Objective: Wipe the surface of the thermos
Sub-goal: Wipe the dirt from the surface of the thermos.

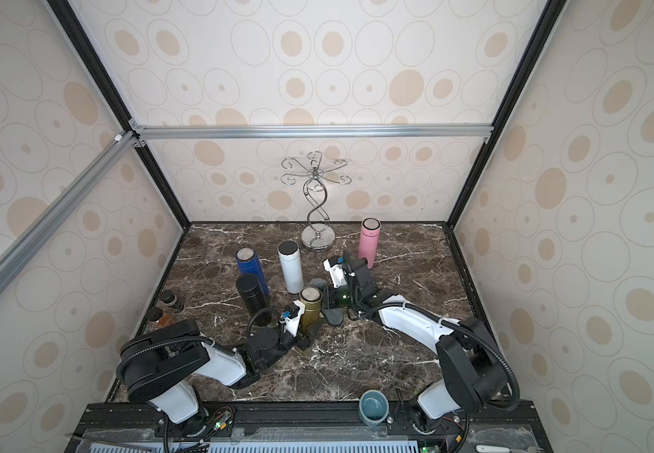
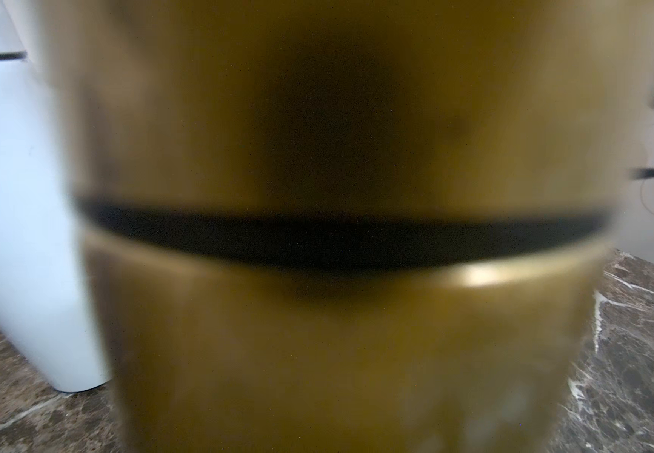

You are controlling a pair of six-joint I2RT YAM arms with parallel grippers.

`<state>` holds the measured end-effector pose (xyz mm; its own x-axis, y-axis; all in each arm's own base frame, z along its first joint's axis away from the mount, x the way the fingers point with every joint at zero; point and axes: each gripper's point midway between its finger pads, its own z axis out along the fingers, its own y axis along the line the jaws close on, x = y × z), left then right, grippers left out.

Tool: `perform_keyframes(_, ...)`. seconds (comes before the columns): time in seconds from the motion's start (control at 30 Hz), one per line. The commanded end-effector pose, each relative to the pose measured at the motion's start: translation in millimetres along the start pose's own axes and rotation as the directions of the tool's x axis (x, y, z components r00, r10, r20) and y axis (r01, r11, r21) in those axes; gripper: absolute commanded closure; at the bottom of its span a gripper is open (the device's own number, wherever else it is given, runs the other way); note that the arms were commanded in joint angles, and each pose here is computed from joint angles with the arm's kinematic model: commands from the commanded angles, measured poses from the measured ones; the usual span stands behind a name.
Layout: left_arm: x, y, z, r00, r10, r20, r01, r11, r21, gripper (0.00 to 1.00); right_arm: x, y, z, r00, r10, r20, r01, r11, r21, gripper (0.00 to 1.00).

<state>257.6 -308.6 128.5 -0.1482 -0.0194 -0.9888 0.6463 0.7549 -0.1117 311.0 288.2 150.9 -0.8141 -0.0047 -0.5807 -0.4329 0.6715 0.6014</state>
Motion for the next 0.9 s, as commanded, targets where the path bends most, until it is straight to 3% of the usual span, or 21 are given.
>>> perform_keyframes(0.0,-31.4,0.4,-4.3,0.994,-0.024,0.103,0.024,1.000,0.000,1.00,-22.6,-20.5,-14.0,0.997,0.012,0.082,-0.023,0.991,0.134,1.00)
perform_keyframes(0.13,-35.5,0.2,-6.4,0.993,-0.022,0.114,0.022,1.000,0.002,1.00,-31.5,-36.3,-24.2,0.988,0.067,0.140,-0.091,0.981,0.169,1.00)
perform_keyframes(0.47,-51.3,-12.7,-1.4,0.988,-0.072,0.137,0.062,0.995,0.072,1.00,-28.6,-18.5,-62.0,0.985,0.039,0.166,-0.063,0.988,0.142,1.00)
perform_keyframes(0.67,-66.1,-33.3,-1.5,0.981,-0.125,0.149,0.092,0.973,0.214,1.00,-9.5,-11.5,-62.3,0.988,0.112,0.104,-0.106,0.993,-0.056,1.00)
perform_keyframes(0.87,-66.3,-45.7,-3.8,0.976,-0.160,0.147,0.102,0.936,0.336,1.00,-5.7,18.5,-52.8,0.990,0.135,0.043,-0.113,0.936,-0.334,1.00)
